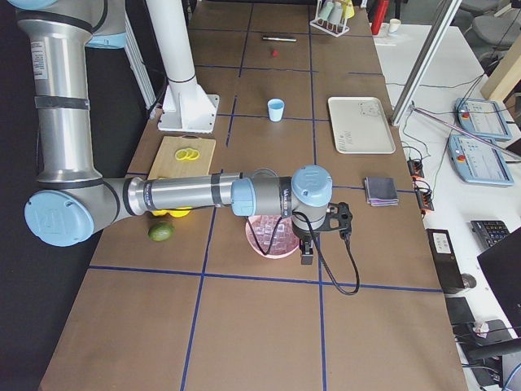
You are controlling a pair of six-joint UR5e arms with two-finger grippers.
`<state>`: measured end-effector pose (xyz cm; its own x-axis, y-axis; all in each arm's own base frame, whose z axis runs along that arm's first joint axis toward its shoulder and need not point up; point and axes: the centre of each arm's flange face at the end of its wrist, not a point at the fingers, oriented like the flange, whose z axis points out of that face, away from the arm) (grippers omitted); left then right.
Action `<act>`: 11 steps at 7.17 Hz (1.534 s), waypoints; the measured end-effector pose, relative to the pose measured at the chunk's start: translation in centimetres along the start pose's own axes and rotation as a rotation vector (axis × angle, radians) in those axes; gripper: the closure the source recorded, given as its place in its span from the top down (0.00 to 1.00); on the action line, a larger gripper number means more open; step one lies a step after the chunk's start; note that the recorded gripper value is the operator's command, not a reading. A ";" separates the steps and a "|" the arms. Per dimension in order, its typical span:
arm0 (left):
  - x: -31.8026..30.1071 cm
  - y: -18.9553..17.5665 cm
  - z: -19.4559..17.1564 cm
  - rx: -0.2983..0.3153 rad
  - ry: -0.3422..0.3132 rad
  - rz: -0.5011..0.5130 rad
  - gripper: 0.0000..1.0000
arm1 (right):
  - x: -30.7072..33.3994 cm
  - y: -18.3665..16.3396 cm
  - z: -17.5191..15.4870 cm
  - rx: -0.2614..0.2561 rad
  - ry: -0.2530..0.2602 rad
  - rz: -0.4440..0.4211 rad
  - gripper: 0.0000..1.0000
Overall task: Mash ice and strawberries in cup
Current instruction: 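Move the right gripper over the pink bowl of ice cubes, then lower the right gripper into the bowl and grasp an ice cube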
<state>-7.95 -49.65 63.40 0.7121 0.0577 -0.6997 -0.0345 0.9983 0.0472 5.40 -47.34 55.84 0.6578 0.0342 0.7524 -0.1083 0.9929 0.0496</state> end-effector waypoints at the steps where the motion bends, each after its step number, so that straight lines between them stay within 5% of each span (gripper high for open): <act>1: 0.7 -0.7 -0.6 0.012 -0.001 0.016 1.00 | -1.0 2.2 0.1 0.011 -0.004 -0.018 1.00; 4: 3.0 -2.4 -0.5 0.010 0.000 0.060 1.00 | -5.7 6.4 2.2 0.017 -0.007 0.005 0.97; 7: 3.7 -2.7 0.2 -0.003 0.002 0.075 1.00 | -8.9 10.7 8.2 0.024 0.003 0.047 0.99; 11: 3.6 -2.7 0.4 -0.007 0.003 0.075 1.00 | -8.5 10.8 16.1 0.017 0.054 0.053 0.98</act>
<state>-5.03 -52.12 61.04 0.7055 0.1325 -0.6962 -0.0924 0.9912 0.0950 -13.32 -38.71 60.57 0.6900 0.0930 0.7178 -0.1564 0.9874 0.0224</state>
